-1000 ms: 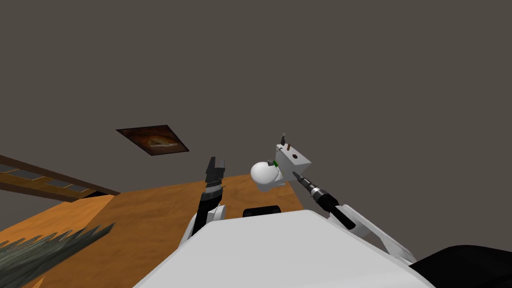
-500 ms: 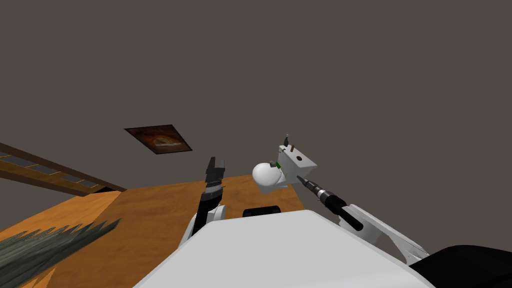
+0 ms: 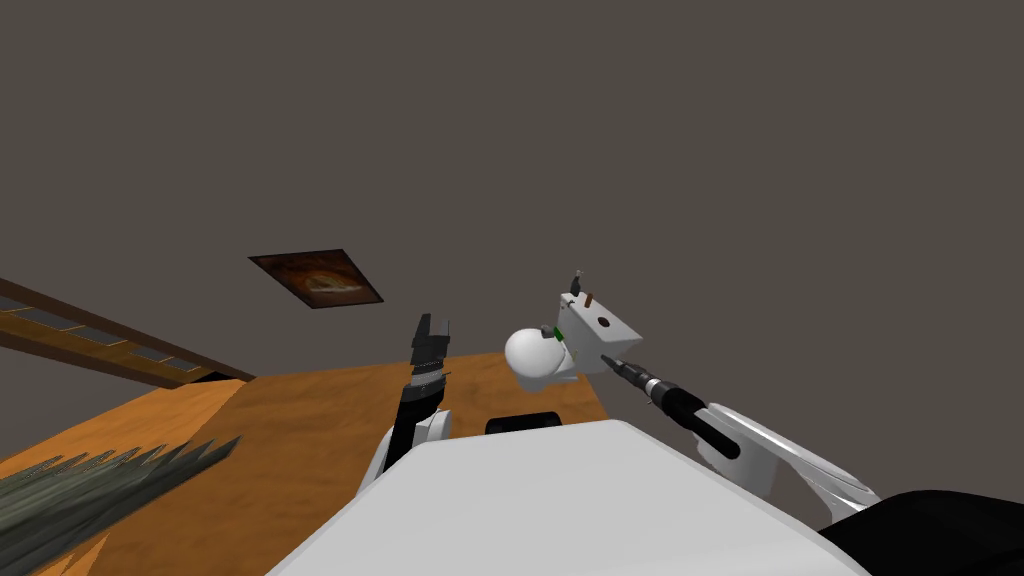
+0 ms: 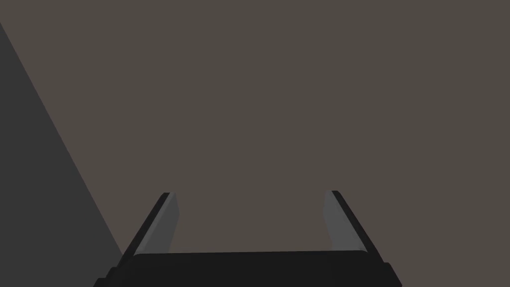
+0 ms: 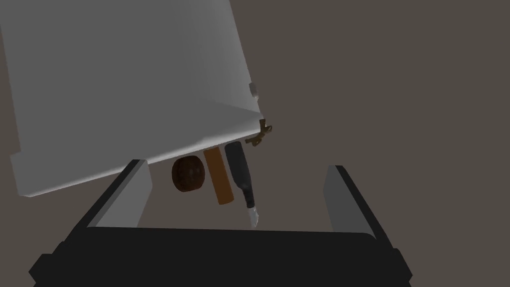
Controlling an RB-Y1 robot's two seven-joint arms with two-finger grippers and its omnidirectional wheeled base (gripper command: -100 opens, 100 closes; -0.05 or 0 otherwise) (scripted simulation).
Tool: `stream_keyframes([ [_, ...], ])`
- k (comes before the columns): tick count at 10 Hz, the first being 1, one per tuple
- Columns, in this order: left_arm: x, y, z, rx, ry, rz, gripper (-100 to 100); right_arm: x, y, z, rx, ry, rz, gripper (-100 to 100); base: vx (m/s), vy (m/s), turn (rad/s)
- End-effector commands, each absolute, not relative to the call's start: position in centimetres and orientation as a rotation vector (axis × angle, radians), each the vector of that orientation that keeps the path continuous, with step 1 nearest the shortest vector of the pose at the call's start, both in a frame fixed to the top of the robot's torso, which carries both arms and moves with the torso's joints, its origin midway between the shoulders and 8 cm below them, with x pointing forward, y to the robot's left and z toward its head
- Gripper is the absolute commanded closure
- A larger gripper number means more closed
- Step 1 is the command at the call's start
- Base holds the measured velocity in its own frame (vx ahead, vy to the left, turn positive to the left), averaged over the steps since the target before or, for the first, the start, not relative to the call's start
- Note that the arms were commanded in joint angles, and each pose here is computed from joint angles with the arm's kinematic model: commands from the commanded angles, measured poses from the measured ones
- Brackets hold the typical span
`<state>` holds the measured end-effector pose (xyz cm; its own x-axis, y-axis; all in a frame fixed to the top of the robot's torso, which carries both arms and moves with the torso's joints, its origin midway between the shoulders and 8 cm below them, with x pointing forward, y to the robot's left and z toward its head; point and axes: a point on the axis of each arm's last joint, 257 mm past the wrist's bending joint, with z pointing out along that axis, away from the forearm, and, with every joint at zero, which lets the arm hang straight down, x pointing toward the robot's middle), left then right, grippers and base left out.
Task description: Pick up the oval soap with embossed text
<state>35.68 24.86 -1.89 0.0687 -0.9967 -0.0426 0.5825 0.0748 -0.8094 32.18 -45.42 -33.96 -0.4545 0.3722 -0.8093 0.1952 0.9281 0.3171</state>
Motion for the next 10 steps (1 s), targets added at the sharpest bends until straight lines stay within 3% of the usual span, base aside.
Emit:
stream_keyframes([
  [1,35.7,24.9,-1.9,-0.724,0.734,-1.36,0,32.0,-46.8,-34.1,0.348,2.089,0.169,-100,0.125,-0.063,0.046],
  [10,35.7,24.9,-1.9,-0.724,0.734,-1.36,0,32.8,-53.5,-32.0,0.024,2.204,-0.051,-100,0.146,-0.048,0.034],
])
